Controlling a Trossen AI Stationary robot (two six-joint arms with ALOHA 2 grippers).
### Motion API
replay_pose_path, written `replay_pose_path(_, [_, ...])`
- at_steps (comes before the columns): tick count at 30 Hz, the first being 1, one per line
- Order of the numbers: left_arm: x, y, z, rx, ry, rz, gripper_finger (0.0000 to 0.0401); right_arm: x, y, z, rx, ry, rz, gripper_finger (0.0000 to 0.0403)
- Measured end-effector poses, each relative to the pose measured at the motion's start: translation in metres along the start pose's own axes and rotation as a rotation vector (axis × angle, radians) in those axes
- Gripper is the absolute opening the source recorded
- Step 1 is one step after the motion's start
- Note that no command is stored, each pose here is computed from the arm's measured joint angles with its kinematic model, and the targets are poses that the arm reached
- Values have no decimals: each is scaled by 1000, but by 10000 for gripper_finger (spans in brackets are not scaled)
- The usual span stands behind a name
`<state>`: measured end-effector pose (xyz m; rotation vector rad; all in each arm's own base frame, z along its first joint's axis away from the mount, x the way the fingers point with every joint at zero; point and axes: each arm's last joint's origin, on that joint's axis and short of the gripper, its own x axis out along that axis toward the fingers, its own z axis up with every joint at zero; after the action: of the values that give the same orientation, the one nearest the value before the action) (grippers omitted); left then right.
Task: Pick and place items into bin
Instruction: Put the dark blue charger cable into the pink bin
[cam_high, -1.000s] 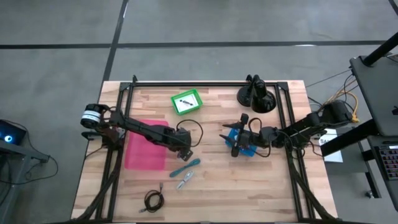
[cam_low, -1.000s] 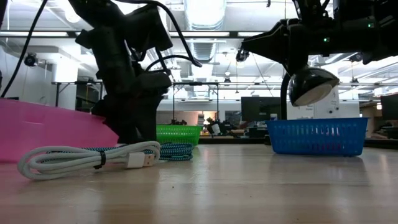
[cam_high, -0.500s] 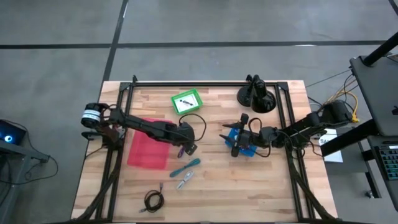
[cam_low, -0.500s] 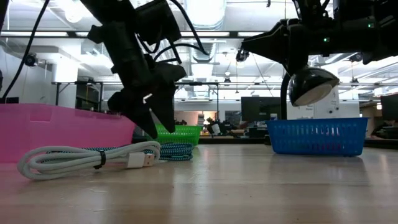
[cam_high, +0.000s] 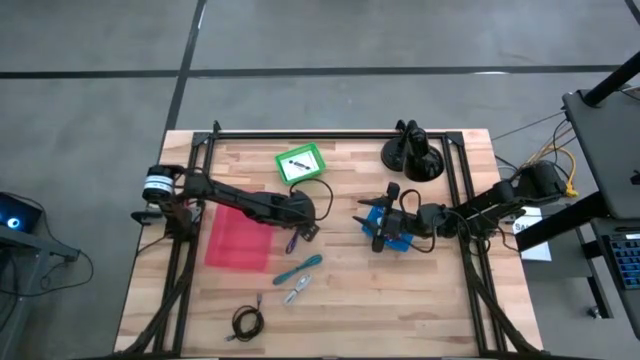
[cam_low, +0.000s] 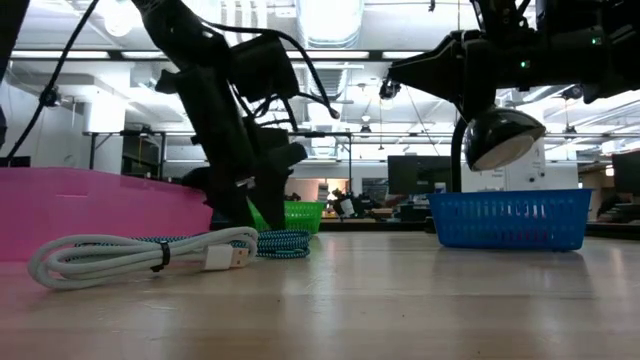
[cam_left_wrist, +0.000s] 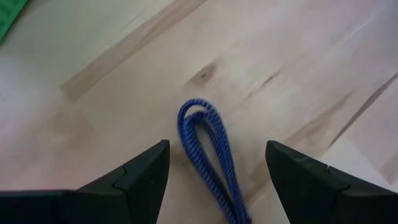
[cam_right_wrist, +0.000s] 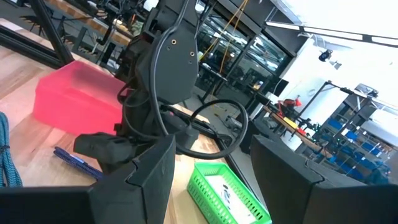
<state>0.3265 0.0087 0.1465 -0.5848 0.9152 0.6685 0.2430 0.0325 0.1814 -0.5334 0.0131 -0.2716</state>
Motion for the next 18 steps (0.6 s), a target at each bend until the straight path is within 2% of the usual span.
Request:
replay_pose_path(14, [4,0,1,18,-21,13,247,0,0,0,-5,2,1,196])
replay_pose_path(18, [4,0,0,19,-19,13,225,0,0,-1,-6,2,1,196])
